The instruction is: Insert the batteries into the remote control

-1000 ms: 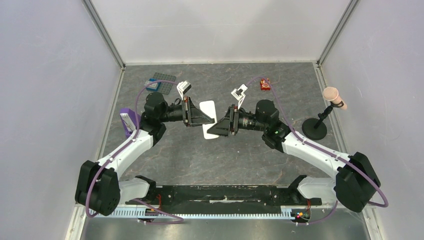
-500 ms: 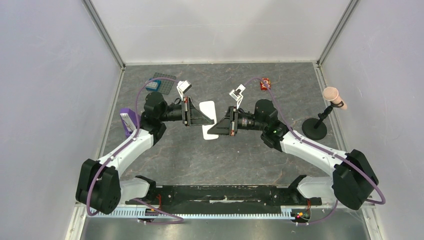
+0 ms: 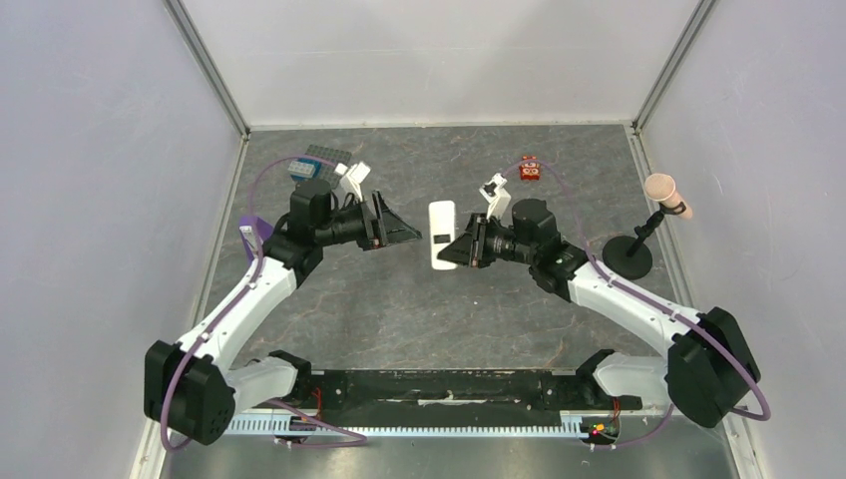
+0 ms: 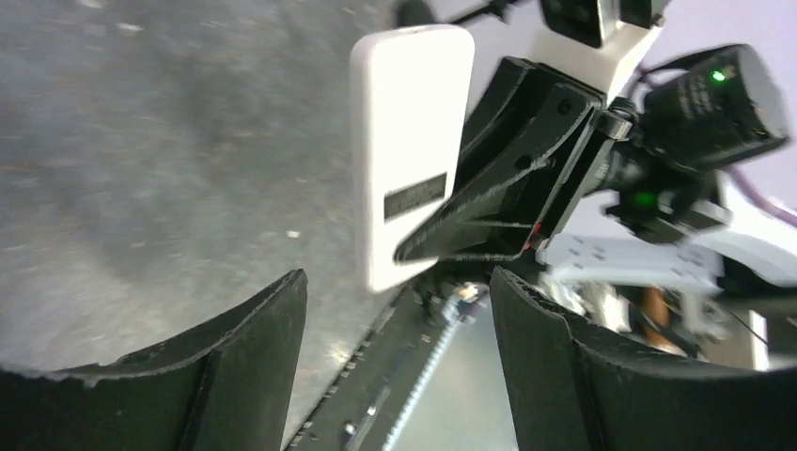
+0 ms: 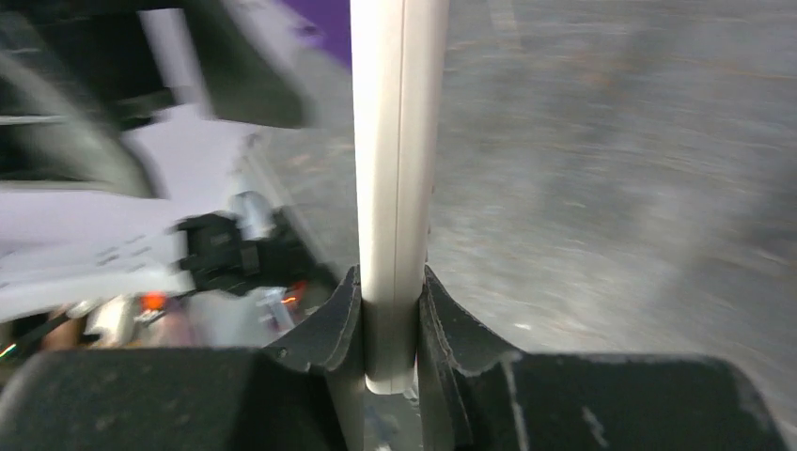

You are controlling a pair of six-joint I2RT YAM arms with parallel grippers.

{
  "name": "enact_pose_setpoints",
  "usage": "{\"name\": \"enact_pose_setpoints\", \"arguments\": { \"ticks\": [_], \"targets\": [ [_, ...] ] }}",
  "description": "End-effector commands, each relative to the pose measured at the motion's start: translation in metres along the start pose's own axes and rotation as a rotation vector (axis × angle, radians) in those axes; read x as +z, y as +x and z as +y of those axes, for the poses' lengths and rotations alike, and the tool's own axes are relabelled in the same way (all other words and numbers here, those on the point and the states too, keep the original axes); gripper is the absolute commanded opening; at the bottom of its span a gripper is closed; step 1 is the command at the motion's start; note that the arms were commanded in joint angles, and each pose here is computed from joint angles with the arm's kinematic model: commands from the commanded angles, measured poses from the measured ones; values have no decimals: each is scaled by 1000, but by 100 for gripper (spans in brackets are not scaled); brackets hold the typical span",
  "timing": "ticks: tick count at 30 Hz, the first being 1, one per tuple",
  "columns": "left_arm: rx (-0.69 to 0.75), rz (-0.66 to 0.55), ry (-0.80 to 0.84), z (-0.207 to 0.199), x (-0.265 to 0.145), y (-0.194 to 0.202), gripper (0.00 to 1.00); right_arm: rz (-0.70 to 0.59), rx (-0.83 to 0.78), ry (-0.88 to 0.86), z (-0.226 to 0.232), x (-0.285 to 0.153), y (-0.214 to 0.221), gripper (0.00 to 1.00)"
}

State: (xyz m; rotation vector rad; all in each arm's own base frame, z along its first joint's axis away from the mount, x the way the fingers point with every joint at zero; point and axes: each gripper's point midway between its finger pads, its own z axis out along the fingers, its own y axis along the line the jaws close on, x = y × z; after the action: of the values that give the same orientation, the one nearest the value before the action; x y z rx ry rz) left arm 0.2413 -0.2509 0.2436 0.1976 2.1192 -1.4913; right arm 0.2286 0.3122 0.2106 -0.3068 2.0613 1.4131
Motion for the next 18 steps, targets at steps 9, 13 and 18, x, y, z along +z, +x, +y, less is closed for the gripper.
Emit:
{"name": "enact_pose_setpoints", "arguments": {
  "ticks": [9, 13, 18],
  "targets": [
    [117, -105, -477, 68, -39, -11, 79, 80, -362, 1342, -190, -144, -30, 0],
    [117, -96, -472, 66, -38, -10, 80, 169, -409, 1491, -208, -158, -27, 0],
    [125, -101, -476, 63, -42, -11, 80, 246, -422, 1558, -227, -157, -16, 0]
  ]
}}
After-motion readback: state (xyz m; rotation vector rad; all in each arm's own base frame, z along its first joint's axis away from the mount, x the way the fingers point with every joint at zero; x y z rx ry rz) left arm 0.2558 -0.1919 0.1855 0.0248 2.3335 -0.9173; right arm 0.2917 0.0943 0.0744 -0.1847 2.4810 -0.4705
